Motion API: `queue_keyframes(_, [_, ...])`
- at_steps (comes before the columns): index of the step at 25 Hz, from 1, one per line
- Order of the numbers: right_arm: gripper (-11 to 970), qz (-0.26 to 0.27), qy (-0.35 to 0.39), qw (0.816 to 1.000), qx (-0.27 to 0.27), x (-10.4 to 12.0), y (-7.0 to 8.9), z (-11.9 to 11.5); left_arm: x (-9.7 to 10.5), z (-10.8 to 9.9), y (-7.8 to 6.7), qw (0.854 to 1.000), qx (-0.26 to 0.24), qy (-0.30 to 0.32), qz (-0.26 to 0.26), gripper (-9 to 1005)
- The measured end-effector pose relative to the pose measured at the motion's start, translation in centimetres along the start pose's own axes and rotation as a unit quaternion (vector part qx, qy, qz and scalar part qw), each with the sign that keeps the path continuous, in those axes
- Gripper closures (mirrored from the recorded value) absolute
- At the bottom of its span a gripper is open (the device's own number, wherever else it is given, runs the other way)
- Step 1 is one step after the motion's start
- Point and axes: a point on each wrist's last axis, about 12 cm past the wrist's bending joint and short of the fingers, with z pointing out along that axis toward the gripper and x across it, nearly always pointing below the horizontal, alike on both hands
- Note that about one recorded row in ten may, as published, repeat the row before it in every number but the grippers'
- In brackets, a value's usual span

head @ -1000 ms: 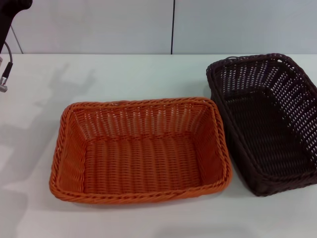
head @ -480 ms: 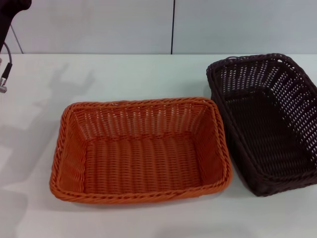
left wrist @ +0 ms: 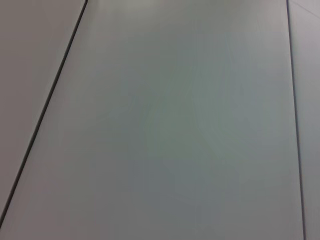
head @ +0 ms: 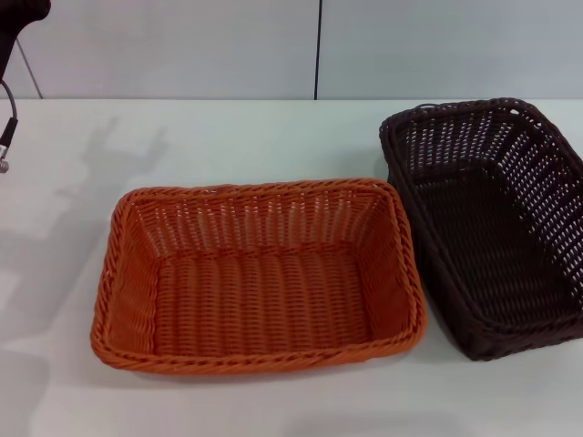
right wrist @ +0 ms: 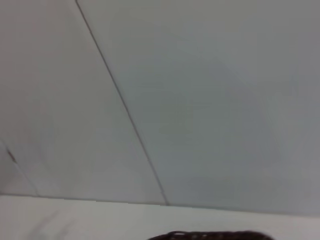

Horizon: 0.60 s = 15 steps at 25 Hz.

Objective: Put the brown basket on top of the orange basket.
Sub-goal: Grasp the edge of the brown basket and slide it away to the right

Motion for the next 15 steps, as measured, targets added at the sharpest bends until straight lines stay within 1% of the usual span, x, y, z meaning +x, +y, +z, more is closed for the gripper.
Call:
queue_keyframes(1, [254, -0.016, -0.002, 1.000, 0.005, 0.0, 0.2, -0.3, 0.0, 0.0, 0.0, 1.000, -0.001, 0.001, 0.000, 158])
queue_keyframes(2, [254, -0.053, -0.006, 0.999, 0.013, 0.1, 0.6, -0.8, 0.0, 0.0, 0.1, 1.000, -0.003, 0.001, -0.001, 158])
queue_keyframes(3, [254, -0.053, -0.006, 0.999, 0.013, 0.1, 0.6, -0.8, 0.1, 0.0, 0.1, 1.000, -0.005, 0.001, -0.001, 158])
queue_keyframes(4, [254, -0.071, -0.006, 0.997, 0.015, 0.2, 0.8, -1.0, 0.1, 0.0, 0.1, 1.000, -0.005, 0.001, -0.002, 158])
queue_keyframes(7, [254, -0.157, 0.018, 0.987, 0.013, 0.4, 2.0, -1.6, 0.1, 0.2, 0.0, 1.000, -0.004, 0.000, -0.003, 158])
queue_keyframes(9, [254, -0.165, 0.022, 0.986, 0.011, 0.4, 2.1, -1.8, 0.0, 0.3, 0.0, 1.000, -0.004, 0.000, -0.003, 158])
queue_keyframes(11, [254, -0.175, 0.038, 0.984, -0.001, 0.4, 2.4, -2.2, 0.1, 0.3, 0.0, 1.000, -0.005, 0.000, -0.004, 158])
queue_keyframes(12, [254, -0.187, 0.059, 0.980, -0.015, 0.4, 2.7, -2.4, 0.1, 0.4, 0.0, 1.000, -0.007, 0.002, -0.005, 158])
queue_keyframes(15, [254, -0.202, 0.078, 0.976, -0.020, 0.5, 3.1, -2.4, 0.1, 0.4, 0.0, 1.000, -0.009, 0.002, -0.006, 158])
